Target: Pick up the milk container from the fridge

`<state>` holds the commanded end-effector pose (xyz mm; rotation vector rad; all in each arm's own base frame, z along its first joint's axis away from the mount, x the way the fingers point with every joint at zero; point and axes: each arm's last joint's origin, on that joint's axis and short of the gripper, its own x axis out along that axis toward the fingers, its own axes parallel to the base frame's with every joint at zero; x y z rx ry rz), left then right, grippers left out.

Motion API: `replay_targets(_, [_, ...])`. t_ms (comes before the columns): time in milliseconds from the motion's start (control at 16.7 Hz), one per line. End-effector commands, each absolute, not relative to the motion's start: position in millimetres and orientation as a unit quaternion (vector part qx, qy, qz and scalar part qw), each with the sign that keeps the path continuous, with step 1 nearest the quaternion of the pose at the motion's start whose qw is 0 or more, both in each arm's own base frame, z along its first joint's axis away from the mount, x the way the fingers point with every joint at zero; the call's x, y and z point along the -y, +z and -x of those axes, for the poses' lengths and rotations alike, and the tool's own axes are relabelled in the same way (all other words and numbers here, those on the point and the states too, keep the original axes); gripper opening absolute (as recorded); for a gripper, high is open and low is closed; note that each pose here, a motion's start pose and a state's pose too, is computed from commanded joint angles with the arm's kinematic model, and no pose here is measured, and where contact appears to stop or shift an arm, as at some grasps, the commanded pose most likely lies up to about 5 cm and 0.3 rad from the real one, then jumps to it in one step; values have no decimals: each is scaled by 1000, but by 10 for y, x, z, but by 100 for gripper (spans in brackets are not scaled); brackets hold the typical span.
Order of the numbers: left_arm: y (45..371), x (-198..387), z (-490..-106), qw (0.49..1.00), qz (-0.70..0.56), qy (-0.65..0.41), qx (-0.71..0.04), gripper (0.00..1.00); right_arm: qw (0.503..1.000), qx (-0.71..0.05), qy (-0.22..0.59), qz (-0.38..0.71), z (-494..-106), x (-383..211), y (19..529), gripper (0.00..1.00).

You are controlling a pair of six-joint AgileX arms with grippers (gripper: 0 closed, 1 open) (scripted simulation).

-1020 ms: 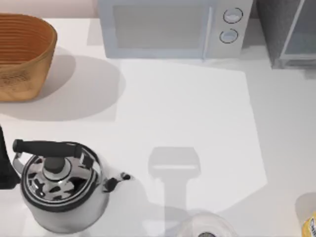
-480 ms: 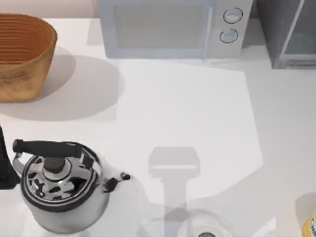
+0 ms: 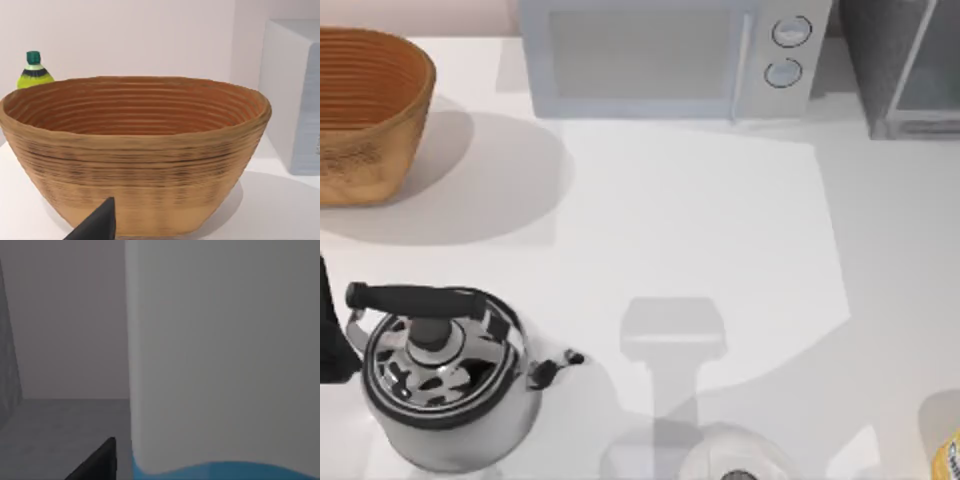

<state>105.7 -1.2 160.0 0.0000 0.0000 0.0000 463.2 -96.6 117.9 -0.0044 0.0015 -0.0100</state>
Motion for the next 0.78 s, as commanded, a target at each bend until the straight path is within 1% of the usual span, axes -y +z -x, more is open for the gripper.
replay_targets(720, [1600, 12, -1057, 1000, 0, 0, 0, 100, 1000, -1, -5, 2, -4632, 966, 1179, 2])
replay_targets(780, [1600, 12, -1057, 1000, 0, 0, 0, 100, 1000, -1, -5, 2, -4632, 966, 1179, 0])
